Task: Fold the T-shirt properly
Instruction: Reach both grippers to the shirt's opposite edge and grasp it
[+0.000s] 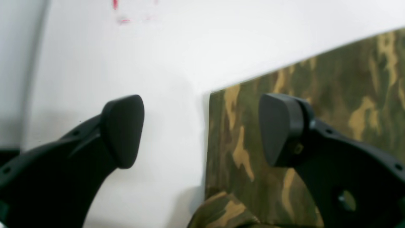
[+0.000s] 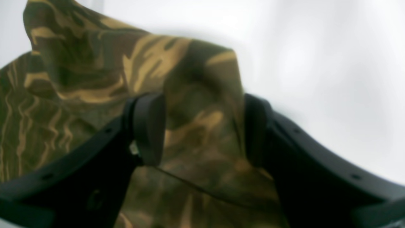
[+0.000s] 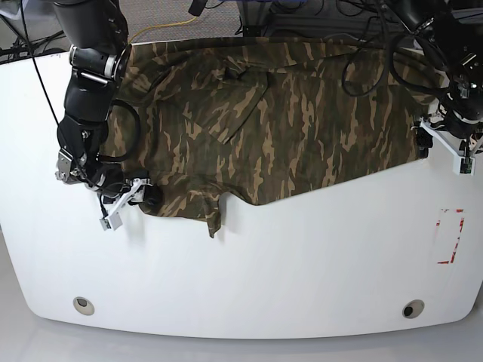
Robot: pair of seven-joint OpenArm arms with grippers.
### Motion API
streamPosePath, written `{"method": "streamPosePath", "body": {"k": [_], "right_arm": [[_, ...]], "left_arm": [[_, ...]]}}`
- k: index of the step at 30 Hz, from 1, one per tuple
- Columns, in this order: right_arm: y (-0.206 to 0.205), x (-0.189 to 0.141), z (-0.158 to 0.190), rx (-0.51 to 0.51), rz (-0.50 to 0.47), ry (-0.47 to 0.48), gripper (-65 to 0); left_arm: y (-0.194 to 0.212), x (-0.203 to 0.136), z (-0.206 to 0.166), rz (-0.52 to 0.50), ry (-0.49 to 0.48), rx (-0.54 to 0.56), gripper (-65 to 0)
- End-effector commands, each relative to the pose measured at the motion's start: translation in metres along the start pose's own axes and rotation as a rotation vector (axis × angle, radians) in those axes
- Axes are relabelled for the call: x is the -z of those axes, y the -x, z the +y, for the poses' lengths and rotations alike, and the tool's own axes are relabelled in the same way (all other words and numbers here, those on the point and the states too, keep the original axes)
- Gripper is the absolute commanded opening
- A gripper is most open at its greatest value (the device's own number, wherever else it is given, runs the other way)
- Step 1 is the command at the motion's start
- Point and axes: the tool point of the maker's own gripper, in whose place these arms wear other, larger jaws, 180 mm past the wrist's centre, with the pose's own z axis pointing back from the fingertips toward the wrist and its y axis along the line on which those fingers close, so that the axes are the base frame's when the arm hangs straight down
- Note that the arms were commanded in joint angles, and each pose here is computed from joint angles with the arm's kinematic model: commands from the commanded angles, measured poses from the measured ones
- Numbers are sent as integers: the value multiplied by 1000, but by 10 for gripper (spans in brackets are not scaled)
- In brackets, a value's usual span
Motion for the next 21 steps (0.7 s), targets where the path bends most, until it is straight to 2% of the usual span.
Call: {"method": "streamPosePath", "body": {"k": [1,7,8,14,21], "right_arm": [[-5,-2,-1,-21,15,12,-360],[-12,-3,0,-27,2,11,-634],[-13,-3,0,-27,1,11,-650],[-14,-4,-2,-29,0,16,-650],[-19,-8,-4,-43,-11,25,-650]], "left_arm": [[-10,11,7,-26,9,-42,-119],[0,39,0,18,69,-120,-119],[-2,43,-1,18,76,-131,-119],[2,61,-3,50,113,-175,-119],[10,78,-31,109,196,-149,-119]]}}
